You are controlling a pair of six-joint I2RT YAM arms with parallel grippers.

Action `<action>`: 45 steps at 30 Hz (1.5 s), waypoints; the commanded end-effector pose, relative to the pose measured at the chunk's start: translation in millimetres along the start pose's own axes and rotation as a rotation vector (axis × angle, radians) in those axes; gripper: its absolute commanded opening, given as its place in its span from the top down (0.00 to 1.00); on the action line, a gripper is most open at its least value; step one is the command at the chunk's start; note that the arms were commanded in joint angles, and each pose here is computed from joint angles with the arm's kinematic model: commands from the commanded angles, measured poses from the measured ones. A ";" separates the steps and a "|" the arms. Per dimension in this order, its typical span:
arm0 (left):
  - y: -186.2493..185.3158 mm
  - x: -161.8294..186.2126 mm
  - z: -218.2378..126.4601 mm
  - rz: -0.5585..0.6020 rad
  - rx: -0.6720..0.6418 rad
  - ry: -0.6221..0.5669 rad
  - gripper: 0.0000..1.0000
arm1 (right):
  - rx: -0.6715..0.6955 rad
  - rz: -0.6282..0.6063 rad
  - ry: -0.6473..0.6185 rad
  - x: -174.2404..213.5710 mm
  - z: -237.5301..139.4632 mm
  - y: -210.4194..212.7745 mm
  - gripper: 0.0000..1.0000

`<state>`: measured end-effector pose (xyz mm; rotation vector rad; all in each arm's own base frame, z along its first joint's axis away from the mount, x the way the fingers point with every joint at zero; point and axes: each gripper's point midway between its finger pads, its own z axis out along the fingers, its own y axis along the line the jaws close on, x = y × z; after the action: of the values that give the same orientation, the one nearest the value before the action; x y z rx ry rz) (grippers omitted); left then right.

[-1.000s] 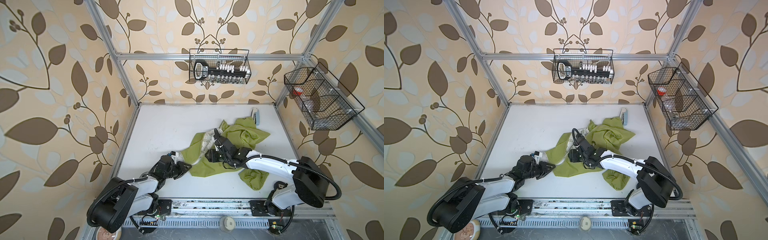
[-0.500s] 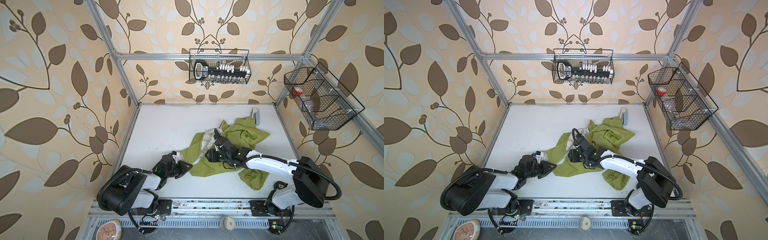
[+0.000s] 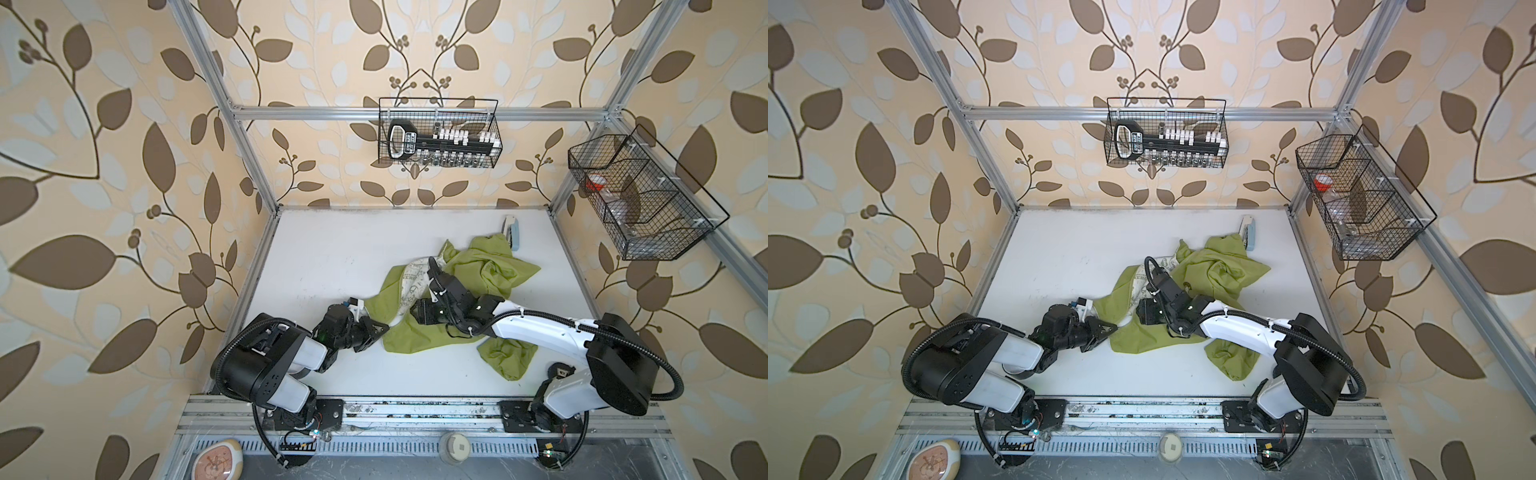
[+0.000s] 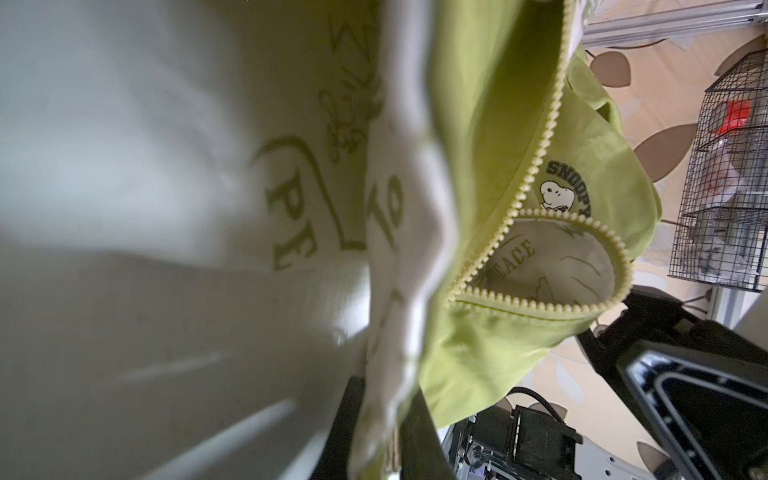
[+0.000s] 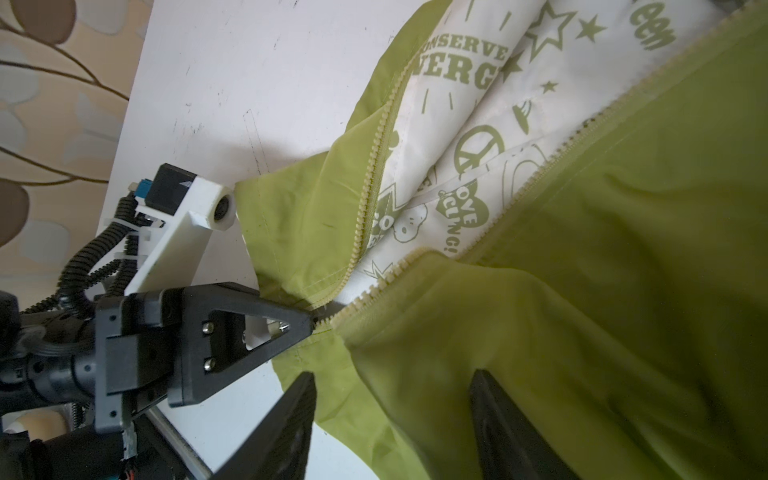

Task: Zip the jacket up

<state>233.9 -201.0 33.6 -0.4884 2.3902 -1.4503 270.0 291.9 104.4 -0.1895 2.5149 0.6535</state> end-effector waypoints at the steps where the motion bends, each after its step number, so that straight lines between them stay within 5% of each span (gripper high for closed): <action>1: -34.8 -5.3 -2.4 0.075 0.136 -0.003 1.00 | -0.073 -0.027 -0.030 -11.3 -13.1 16.0 0.39; 8: -76.4 -5.6 -13.2 0.163 0.241 0.014 1.00 | -0.168 -0.030 -0.003 -13.8 -12.2 36.0 0.44; 21: -141.7 -3.3 -22.2 0.280 0.359 0.134 1.00 | -0.448 0.236 -0.071 -41.9 -36.0 31.9 0.55; 31: -156.0 -3.5 -21.5 0.284 0.396 0.175 1.00 | -0.632 0.330 -0.079 -51.8 -46.1 46.5 0.78; 45: -165.0 -2.8 -26.1 0.292 0.423 0.175 1.00 | -0.674 0.420 -0.035 -36.2 -28.5 43.5 0.78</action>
<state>245.4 -246.7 163.2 -0.0227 2.1694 -1.8110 280.2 310.5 164.9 0.1049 2.2284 1.5783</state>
